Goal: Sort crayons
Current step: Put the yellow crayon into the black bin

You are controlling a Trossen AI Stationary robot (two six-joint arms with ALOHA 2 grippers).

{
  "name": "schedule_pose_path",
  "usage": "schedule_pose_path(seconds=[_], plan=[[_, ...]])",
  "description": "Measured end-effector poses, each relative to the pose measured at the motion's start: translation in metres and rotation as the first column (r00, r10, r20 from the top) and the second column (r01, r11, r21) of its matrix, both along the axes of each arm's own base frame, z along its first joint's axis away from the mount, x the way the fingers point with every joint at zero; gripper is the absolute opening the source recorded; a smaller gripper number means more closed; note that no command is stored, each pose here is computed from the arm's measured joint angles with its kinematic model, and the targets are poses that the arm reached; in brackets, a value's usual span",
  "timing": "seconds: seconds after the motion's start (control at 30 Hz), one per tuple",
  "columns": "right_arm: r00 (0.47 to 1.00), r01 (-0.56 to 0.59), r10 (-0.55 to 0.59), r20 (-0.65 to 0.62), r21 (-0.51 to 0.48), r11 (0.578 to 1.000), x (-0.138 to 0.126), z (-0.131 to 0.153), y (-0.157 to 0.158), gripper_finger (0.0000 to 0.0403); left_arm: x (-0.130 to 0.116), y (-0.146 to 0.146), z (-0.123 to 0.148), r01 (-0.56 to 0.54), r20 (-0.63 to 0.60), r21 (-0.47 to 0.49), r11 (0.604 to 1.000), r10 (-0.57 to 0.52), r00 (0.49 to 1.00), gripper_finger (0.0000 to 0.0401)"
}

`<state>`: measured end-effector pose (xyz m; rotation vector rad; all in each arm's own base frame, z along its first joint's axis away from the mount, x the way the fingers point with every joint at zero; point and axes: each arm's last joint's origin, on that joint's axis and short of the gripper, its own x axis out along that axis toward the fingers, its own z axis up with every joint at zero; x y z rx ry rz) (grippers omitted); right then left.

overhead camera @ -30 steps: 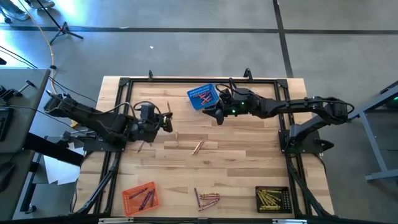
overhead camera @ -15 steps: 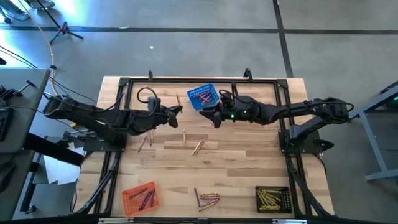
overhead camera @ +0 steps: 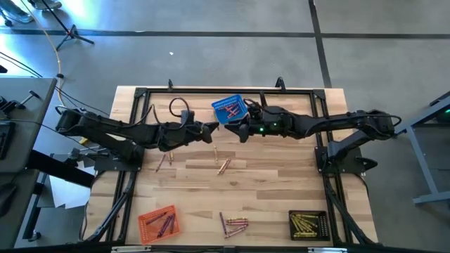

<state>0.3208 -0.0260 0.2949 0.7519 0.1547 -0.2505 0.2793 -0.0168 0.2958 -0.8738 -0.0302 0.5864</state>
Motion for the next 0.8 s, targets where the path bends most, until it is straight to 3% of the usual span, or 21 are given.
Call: schedule_pose_path(seconds=[0.33, 0.8], plan=[[1.000, 0.008, -0.008, 0.003, -0.001, 1.000, 0.000, 0.001, -0.003, 0.0165, 0.021, -0.006, -0.025, 0.095, -0.035, -0.122, 0.988, -0.100, 0.994, 0.0001], [1.000, -0.011, 0.011, -0.020, -0.004, 1.000, 0.000, -0.001, -0.002, 0.0161, 0.042, -0.003, -0.015, 0.116, -0.070, -0.039, 0.992, -0.119, 0.990, 0.0000]])
